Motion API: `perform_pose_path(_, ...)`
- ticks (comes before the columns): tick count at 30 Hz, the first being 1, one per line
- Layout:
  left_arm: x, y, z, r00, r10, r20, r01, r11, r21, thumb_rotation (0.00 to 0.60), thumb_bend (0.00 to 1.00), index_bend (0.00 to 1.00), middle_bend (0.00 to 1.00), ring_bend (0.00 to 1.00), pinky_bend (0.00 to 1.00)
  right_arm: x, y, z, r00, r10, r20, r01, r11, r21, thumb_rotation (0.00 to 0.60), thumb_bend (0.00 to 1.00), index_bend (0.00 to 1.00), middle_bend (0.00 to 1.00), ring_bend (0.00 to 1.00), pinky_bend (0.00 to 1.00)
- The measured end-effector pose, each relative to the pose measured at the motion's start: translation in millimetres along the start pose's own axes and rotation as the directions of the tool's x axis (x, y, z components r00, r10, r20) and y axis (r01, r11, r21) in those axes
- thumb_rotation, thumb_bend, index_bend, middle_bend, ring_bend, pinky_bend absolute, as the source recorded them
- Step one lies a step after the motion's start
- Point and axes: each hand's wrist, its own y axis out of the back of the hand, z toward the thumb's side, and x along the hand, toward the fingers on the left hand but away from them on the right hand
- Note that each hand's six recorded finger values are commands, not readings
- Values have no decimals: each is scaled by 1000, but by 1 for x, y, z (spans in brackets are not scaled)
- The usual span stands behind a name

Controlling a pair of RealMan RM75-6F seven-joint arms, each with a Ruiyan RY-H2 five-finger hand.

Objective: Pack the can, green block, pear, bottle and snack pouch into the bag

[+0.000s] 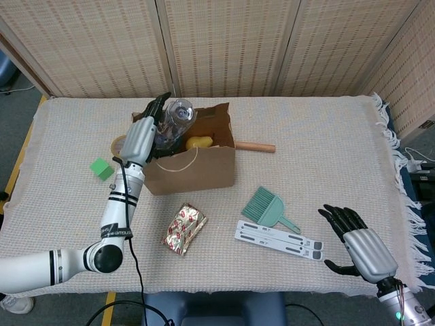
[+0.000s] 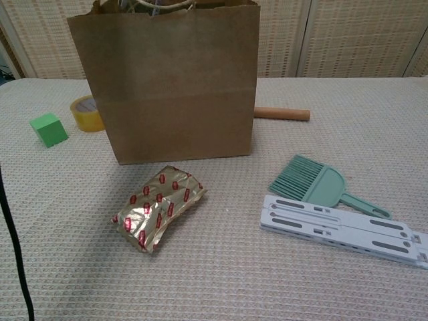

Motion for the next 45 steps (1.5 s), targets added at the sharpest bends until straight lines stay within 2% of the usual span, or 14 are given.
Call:
perform_pose_path(3, 2, 2, -4, 1000, 2, -27, -2, 1000, 1, 600, 446, 0, 0, 0, 113, 0, 0, 0, 1000, 1, 2, -1, 1000, -1, 600, 97, 0, 0, 0, 0)
perform_pose_path(7, 3, 4, -8, 998, 5, -56, -5, 1000, 2, 600, 466, 0, 0, 0, 112, 0, 0, 0, 1000, 1, 3, -1, 1000, -2, 600, 97, 0, 0, 0, 0)
perform_pose_path(11, 3, 4, -11, 998, -1, -66, 4, 999, 35, 600, 398, 0, 0, 0, 100, 0, 1, 1, 1000, 0, 2, 0, 1000, -5, 600, 98, 0, 0, 0, 0)
perform_pose_path(14, 1, 0, -15, 995, -35, -90, 41, 997, 64, 600, 340, 0, 0, 0, 74, 0, -1, 0, 1000, 7, 4, -7, 1000, -3, 600, 97, 0, 0, 0, 0)
perform_pose_path(18, -1, -7, -12, 990, -93, -104, 100, 993, 65, 600, 330, 0, 0, 0, 62, 0, 0, 0, 1000, 7, 2, -7, 1000, -4, 600, 97, 0, 0, 0, 0)
perform_pose_path(25, -2, -19, -3, 988, -132, -85, 138, 988, 65, 600, 311, 0, 0, 0, 48, 1, 0, 0, 1000, 6, 0, -6, 1000, -4, 600, 98, 0, 0, 0, 0)
perform_pose_path(29, -3, -20, -1, 986, -139, -94, 140, 990, 6, 600, 308, 0, 0, 0, 46, 1, 0, 0, 1000, 6, 1, -6, 1000, -6, 600, 97, 0, 0, 0, 0)
perform_pose_path(35, -1, -17, -3, 973, -156, -172, 128, 978, -162, 600, 306, 0, 0, 0, 46, 1, 1, 0, 1000, 4, -1, -4, 1000, -9, 600, 97, 0, 0, 0, 0)
perform_pose_path(38, -1, -13, -3, 975, -142, -169, 116, 981, -156, 600, 320, 0, 0, 0, 46, 1, 1, 0, 1000, 4, 1, -4, 1000, -9, 600, 97, 0, 0, 0, 0)
perform_pose_path(41, -1, -3, 1, 986, -102, -134, 82, 986, -144, 600, 335, 0, 0, 0, 47, 1, 0, 0, 1000, 9, -1, -9, 1000, -6, 600, 97, 0, 0, 0, 0)
perform_pose_path(45, -5, 12, 4, 993, -58, -100, 37, 980, -194, 600, 363, 0, 0, 0, 51, 2, 0, 2, 1000, 6, -6, -6, 1000, -6, 600, 98, 0, 0, 0, 0)
